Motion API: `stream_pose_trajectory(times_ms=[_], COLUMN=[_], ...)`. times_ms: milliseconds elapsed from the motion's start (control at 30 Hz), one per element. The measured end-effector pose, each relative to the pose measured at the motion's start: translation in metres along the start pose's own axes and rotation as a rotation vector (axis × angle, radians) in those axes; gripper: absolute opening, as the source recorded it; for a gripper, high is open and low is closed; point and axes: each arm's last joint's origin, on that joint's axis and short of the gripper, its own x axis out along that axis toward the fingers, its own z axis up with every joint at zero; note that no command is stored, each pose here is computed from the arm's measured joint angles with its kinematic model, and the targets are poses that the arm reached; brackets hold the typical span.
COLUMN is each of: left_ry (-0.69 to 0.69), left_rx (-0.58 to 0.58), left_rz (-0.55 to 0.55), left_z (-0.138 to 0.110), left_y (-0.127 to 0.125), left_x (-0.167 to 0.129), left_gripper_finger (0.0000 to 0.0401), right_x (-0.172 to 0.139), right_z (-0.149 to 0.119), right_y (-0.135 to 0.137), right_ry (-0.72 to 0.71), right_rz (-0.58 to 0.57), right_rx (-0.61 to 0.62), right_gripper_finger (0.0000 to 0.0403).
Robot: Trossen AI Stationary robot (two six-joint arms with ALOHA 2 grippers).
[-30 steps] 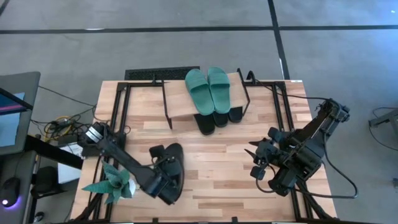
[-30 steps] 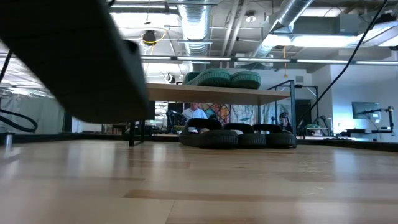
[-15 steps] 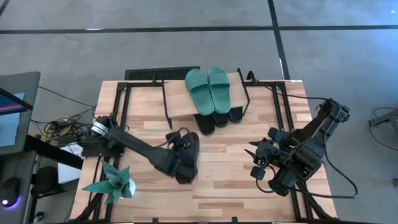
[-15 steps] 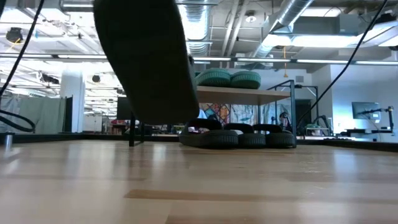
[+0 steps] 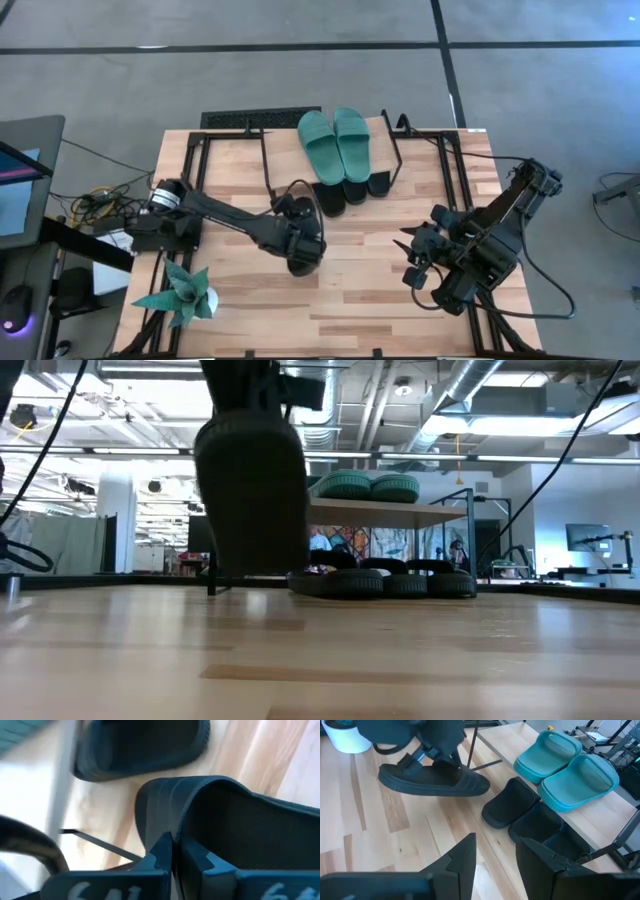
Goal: Pick and place slides into the shelf
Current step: Put the black slide under the shelf
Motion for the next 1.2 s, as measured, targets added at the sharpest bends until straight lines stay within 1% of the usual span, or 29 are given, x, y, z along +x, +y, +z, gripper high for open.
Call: stream_pose_trajectory(times_ms=[100, 233, 467, 600, 733, 933, 1200], left_ry=[0.03, 0.037, 0.015, 0.014, 0.033, 0.039, 0.069], left_rx=[0.002, 0.001, 0.002, 0.02, 0.011, 0.044, 0.049], left_rz=[-0.01, -0.003, 0.023, 0.048, 0.076, 0.122, 0.116], left_z=[-0.006, -0.012, -0.01, -0.006, -0.003, 0.002, 0.009], left_y=[-0.002, -0.004, 0.0, 0.007, 0.017, 0.029, 0.048], left_x=[0.009, 0.018, 0.027, 0.033, 0.04, 0.049, 0.065], left_gripper_finger=[0.0, 0.0, 0.0, 0.0, 0.0, 0.0, 0.0], right_x=[0.0, 0.0, 0.0, 0.0, 0.0, 0.0, 0.0], right_z=[0.0, 0.0, 0.0, 0.0, 0.0, 0.0, 0.0], right_y=[0.0, 0.0, 0.0, 0.0, 0.0, 0.0, 0.0], right_ry=[0.0, 0.001, 0.001, 0.001, 0.0, 0.0, 0.0], right_rz=[-0.001, 0.0, 0.0, 0.001, 0.003, 0.003, 0.003], right_rx=[-0.001, -0.001, -0.001, 0.001, 0.005, 0.012, 0.012], right_gripper_finger=[0.0129, 0.0129, 0.0129, 0.0129, 0.0129, 0.0129, 0.0129])
